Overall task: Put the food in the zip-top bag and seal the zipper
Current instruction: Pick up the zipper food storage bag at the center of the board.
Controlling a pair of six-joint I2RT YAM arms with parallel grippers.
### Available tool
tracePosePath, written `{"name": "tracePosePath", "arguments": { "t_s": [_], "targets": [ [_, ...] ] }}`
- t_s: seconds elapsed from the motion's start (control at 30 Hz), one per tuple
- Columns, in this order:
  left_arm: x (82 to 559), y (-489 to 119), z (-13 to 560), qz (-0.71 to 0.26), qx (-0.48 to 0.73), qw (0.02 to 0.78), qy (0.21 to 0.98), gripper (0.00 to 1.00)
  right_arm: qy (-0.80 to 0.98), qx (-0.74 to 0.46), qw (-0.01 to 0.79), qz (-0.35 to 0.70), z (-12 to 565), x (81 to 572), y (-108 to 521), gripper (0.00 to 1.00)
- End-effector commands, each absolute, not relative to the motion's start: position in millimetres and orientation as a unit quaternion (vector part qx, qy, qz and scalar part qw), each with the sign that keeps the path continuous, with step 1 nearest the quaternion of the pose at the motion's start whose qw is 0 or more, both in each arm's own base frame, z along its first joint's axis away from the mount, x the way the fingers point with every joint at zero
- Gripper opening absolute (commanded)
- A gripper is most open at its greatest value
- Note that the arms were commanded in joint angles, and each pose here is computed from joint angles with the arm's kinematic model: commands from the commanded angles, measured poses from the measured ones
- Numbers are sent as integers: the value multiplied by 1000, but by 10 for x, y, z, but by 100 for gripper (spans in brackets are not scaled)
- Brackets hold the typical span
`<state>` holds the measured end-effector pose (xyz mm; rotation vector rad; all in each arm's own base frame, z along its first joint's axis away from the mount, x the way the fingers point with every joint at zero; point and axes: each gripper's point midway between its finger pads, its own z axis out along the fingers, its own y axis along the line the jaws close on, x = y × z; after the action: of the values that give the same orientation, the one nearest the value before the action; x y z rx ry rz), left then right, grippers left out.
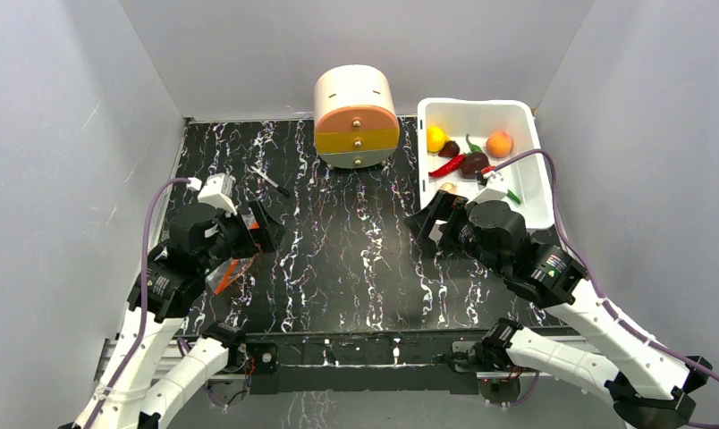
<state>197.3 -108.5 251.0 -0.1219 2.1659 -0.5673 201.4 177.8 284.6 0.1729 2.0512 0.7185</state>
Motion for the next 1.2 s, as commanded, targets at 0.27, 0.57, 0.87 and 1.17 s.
{"name": "tracePosePath", "arguments": {
  "t_s": [0.27, 0.57, 0.87, 1.17],
  "targets": [
    [2118, -502, 2365, -86, -163, 458, 870, 99, 813, 66, 487, 312, 3070, 2061, 1821, 98],
    [2182, -355, 2276, -26, -160, 448, 879, 98, 818, 60, 484, 305, 2999, 2063, 1827, 98],
    [2220, 101, 2145, 150, -121, 408, 893, 74, 816, 61, 485, 310, 3024, 2057, 1829, 98],
    [2626, -124, 1860, 164, 55, 374, 911, 70, 816, 54, 484, 311, 3050, 2077, 1874, 98]
  ]
}}
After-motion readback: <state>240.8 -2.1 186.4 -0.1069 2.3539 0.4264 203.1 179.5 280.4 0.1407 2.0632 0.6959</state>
